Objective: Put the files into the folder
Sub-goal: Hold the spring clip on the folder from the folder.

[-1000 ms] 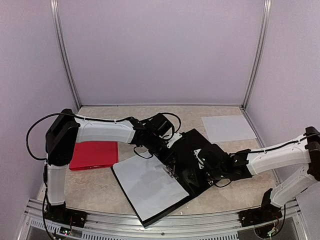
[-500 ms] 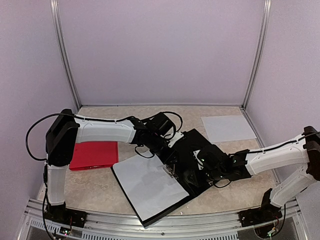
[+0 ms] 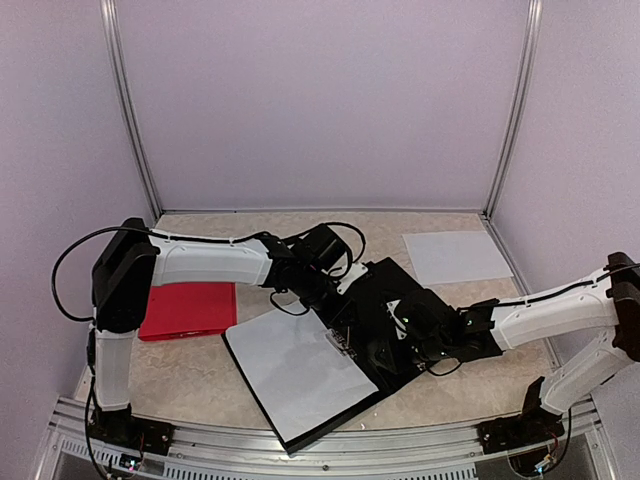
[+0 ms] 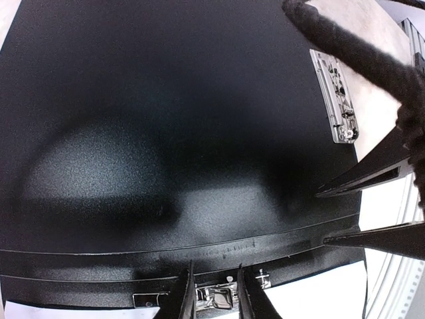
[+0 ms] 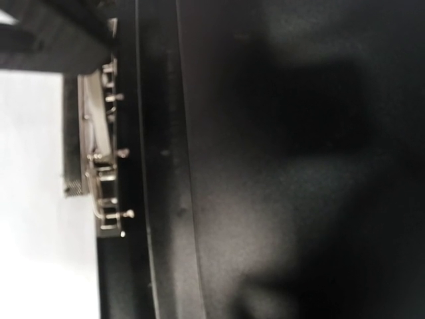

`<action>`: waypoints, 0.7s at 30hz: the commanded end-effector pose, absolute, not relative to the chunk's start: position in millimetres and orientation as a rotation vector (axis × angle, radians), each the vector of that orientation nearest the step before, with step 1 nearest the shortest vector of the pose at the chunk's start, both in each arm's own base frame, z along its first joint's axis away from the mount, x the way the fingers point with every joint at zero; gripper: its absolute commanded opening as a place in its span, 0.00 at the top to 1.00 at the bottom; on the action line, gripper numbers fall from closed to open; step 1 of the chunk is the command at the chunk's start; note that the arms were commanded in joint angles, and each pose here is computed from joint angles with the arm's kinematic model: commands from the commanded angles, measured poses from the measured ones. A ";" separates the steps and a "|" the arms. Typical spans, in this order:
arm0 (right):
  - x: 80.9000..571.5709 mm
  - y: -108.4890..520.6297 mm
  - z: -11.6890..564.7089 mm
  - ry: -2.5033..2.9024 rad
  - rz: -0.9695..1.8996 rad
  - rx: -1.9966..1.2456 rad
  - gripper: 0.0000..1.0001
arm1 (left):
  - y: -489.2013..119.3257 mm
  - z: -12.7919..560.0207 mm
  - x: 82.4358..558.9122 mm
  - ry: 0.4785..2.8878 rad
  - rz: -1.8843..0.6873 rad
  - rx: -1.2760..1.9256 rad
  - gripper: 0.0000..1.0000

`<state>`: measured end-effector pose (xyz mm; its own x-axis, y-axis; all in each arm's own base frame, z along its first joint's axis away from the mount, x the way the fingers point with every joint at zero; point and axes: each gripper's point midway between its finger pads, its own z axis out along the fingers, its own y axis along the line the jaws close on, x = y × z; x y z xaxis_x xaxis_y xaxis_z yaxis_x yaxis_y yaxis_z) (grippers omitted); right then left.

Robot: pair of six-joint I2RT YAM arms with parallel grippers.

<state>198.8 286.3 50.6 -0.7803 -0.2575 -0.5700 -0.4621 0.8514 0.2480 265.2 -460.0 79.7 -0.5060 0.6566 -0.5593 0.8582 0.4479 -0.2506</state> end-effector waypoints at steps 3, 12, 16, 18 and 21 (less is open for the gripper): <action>201.7 287.3 52.1 2.493 0.522 -0.508 0.68 | -461.8 67.8 263.9 2.336 -0.699 1.309 0.80; 202.3 288.7 51.9 2.493 0.523 -0.509 0.68 | -461.5 66.6 262.8 2.343 -0.708 1.304 0.87; 202.3 289.7 50.6 2.496 0.525 -0.512 0.68 | -462.1 66.2 260.7 2.344 -0.724 1.301 0.89; 202.0 290.9 50.8 2.494 0.531 -0.514 0.68 | -461.8 64.1 260.4 2.345 -0.729 1.297 0.90; 202.7 295.6 52.7 2.484 0.557 -0.516 0.69 | -460.6 59.3 259.2 2.352 -0.734 1.289 0.92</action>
